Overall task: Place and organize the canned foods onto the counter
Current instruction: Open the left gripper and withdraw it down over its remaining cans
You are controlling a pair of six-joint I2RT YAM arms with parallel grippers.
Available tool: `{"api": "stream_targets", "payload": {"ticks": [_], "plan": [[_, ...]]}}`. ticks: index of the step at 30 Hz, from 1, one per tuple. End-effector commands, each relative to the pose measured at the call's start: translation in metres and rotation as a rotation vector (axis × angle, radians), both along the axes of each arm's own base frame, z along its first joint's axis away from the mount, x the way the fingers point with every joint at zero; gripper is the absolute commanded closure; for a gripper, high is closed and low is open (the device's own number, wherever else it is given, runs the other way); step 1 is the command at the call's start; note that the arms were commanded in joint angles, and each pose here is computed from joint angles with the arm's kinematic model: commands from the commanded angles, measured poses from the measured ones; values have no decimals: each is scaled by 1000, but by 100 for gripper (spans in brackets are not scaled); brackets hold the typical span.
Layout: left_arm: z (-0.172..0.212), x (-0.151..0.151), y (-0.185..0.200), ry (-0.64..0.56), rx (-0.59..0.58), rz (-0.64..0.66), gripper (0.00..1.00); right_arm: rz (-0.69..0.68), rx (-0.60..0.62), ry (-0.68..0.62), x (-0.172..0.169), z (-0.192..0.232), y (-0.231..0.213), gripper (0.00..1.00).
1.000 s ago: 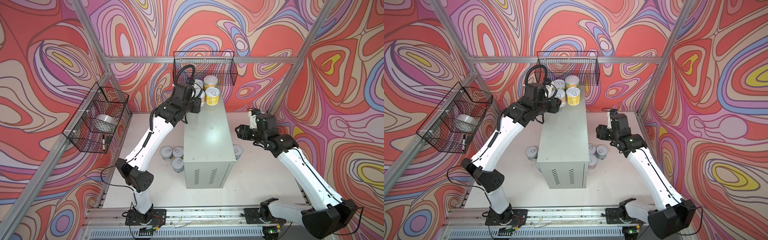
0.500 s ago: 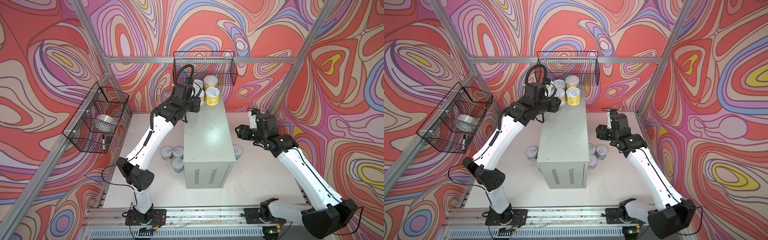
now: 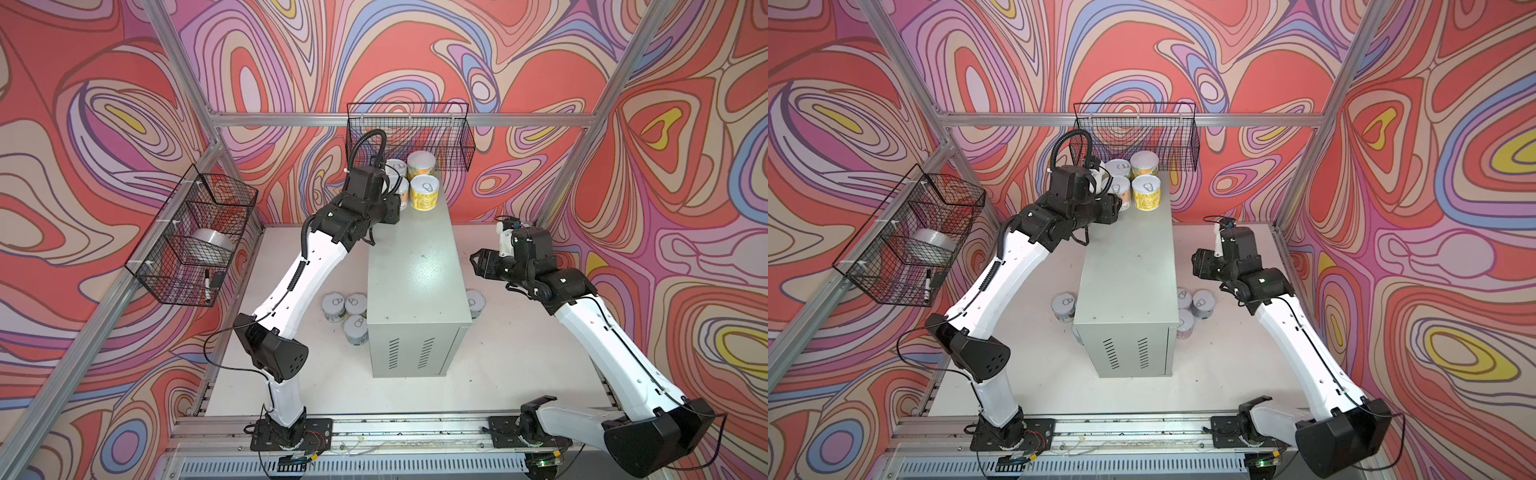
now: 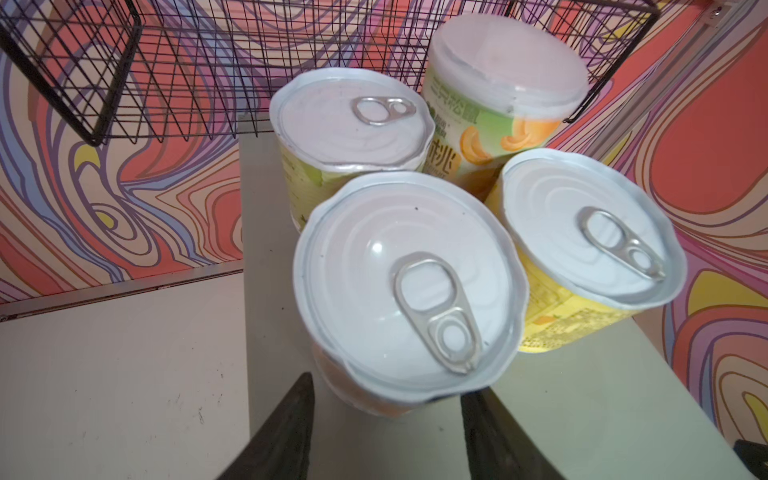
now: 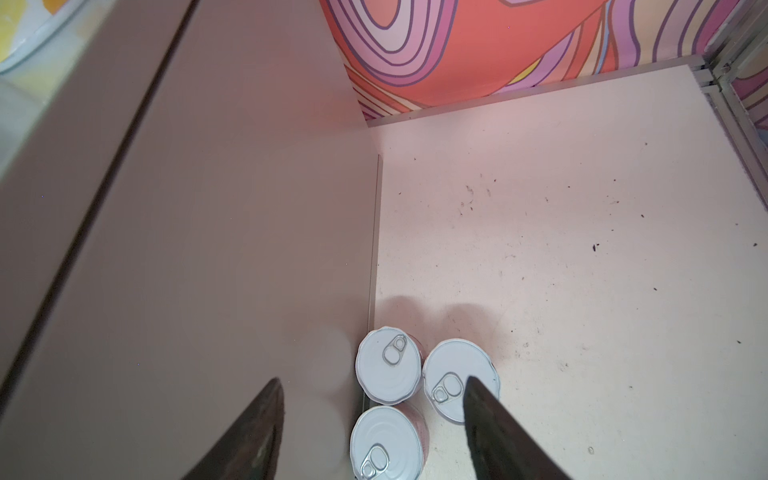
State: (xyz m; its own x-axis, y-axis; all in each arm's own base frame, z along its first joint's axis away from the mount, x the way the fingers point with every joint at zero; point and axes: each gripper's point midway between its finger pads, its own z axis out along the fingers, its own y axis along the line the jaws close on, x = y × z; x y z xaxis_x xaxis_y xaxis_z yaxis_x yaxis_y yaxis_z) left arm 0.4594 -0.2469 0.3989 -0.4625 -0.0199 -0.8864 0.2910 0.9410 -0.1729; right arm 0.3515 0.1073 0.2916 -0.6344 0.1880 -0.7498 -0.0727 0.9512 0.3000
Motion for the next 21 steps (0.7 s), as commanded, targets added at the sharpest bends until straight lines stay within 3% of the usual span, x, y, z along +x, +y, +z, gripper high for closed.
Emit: {"api": "stream_targets", "payload": {"ticks": [1,5,10,14,21], "plan": [[10,-2,3,-22,-30,3,37,-16,2,-37,5,13,-3,30],[14,-11,13,-26,-17,20,1,-16,-7,-35,4,14,-4,29],[26,-44,19,-44,2,-27,0,-28,-20,-22,1,9,-8,26],[48,-91,29,-154,54,-41,0,-51,-38,-4,-4,-3,-13,22],[51,-145,90,-179,-53,68,0,-89,-79,110,-13,-55,-23,14]]}}
